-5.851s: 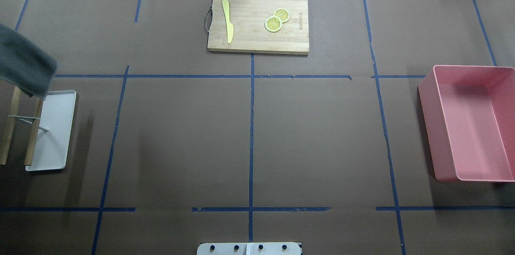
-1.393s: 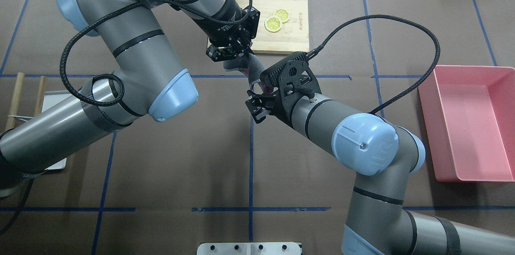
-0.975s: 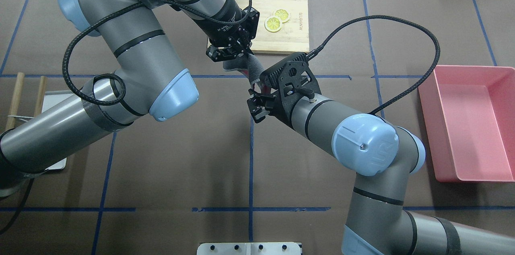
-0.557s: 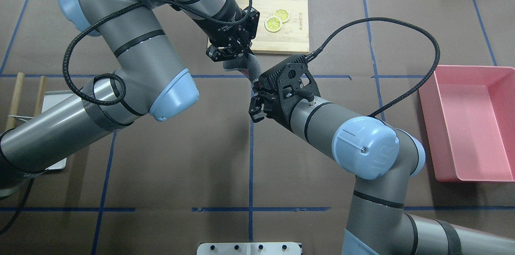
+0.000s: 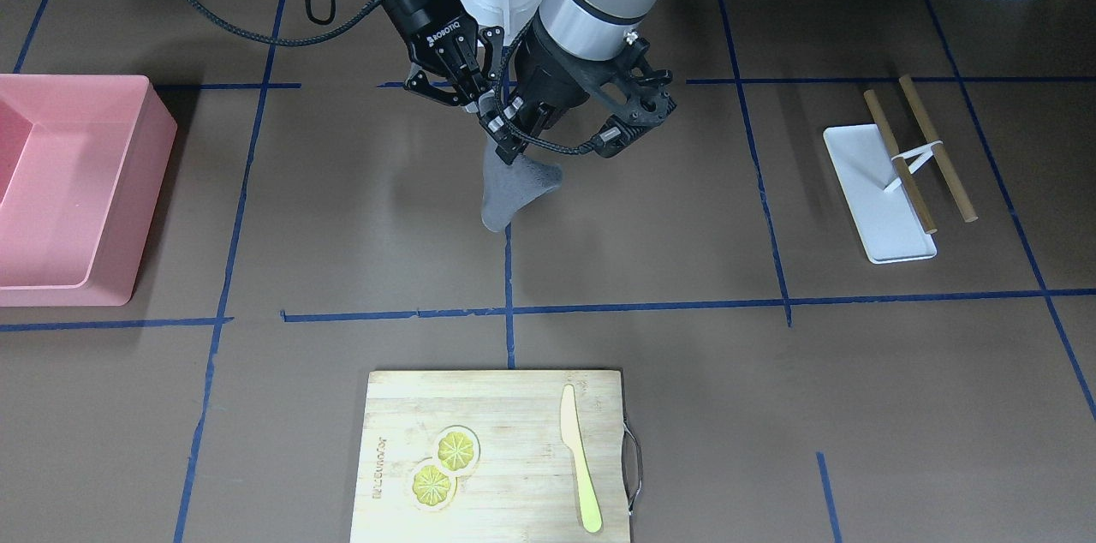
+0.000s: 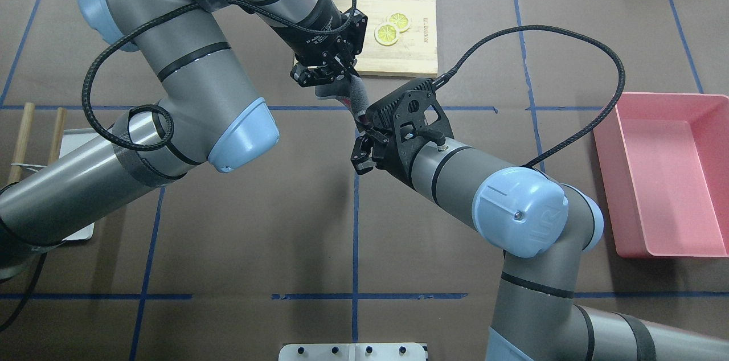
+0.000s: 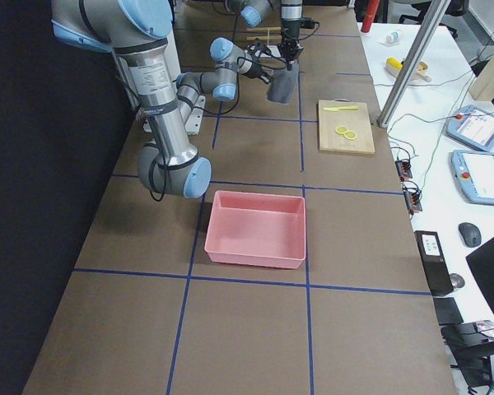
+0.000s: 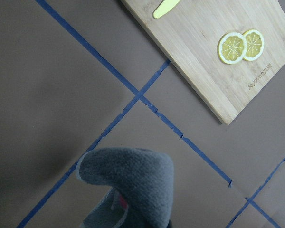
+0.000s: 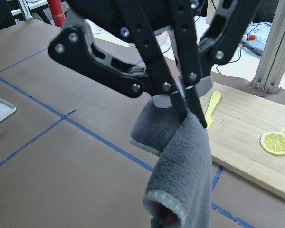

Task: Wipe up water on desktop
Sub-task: 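Open the left gripper and withdraw the left arm while the right gripper holds the towel, then lower the towel onto the table surface with the right gripper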

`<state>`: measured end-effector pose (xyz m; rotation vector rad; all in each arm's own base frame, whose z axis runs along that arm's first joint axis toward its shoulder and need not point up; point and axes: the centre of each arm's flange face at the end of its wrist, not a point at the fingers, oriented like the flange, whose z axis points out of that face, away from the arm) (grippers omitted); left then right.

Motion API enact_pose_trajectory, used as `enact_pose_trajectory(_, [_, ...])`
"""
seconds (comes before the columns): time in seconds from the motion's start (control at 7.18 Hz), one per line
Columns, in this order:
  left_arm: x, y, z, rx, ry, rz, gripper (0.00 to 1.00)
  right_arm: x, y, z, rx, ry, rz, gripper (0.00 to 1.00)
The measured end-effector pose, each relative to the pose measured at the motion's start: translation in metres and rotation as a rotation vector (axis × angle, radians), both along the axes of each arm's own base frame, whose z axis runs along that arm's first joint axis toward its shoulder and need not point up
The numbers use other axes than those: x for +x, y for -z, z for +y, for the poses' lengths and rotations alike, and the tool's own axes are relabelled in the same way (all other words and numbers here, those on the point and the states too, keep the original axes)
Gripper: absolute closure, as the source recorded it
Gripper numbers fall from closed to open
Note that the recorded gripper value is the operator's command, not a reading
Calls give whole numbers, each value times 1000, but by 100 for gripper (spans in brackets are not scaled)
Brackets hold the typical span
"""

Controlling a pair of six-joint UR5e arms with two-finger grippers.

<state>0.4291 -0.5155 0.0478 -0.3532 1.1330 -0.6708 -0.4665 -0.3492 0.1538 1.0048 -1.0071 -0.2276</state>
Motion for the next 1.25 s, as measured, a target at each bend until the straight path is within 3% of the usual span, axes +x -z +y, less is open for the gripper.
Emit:
enact_pose_trajectory(0.7, [-23,-2,-11,25,24,7,0,7,3,1,-4,-3,9,100])
enact_pose_trajectory(0.98, [-64,-23,-11,66,49,7,0,24,10,4,-29,-9,70,100])
enact_pose_trajectory(1.25, [-123,-73,-13,109,42,-12,0,31,1,-4,-78,-9,175,100])
